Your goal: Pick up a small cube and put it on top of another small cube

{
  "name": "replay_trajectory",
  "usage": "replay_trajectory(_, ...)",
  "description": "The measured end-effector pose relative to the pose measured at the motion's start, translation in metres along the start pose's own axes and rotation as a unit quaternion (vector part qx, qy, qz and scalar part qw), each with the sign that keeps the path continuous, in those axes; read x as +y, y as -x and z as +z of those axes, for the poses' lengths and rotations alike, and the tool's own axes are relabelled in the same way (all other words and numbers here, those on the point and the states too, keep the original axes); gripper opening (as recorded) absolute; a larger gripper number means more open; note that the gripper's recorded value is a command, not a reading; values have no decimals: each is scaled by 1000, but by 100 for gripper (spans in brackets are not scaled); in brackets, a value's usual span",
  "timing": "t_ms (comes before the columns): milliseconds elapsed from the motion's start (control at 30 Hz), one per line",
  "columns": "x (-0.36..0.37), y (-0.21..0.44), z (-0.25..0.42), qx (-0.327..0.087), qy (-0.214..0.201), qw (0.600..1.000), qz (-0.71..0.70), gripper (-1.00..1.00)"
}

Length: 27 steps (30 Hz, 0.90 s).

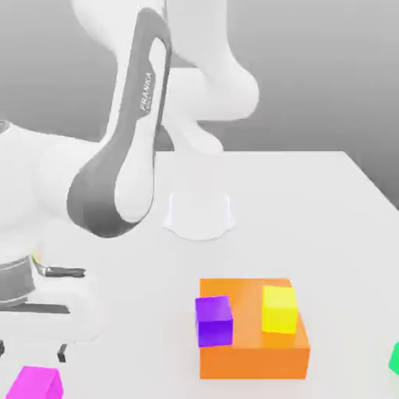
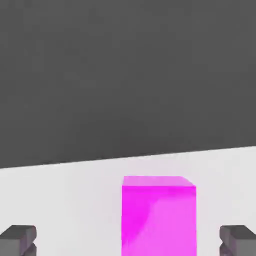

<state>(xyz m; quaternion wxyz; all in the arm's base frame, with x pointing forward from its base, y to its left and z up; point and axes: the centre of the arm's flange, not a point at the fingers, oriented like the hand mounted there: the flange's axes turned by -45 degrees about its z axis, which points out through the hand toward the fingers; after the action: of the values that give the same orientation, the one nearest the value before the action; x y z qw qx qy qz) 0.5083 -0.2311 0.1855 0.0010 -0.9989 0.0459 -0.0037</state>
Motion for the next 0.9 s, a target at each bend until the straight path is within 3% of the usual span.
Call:
replay_trajectory(67,2,1,31,-3,2,1000,0,0)
replay_trajectory(100,2,2,44,-3,1,1000,0,-100)
replay_trajectory(300,2,3,51,-4,1,1000,0,-100)
replay_trajectory(467,-2,2,-5,-4,-1,1000,-2,-100)
replay_trajectory(700,-147,15,-54,-12,-49,995,-90,-100)
replay_trajectory(900,-279,66,-100,-15,-45,978,-202,-100)
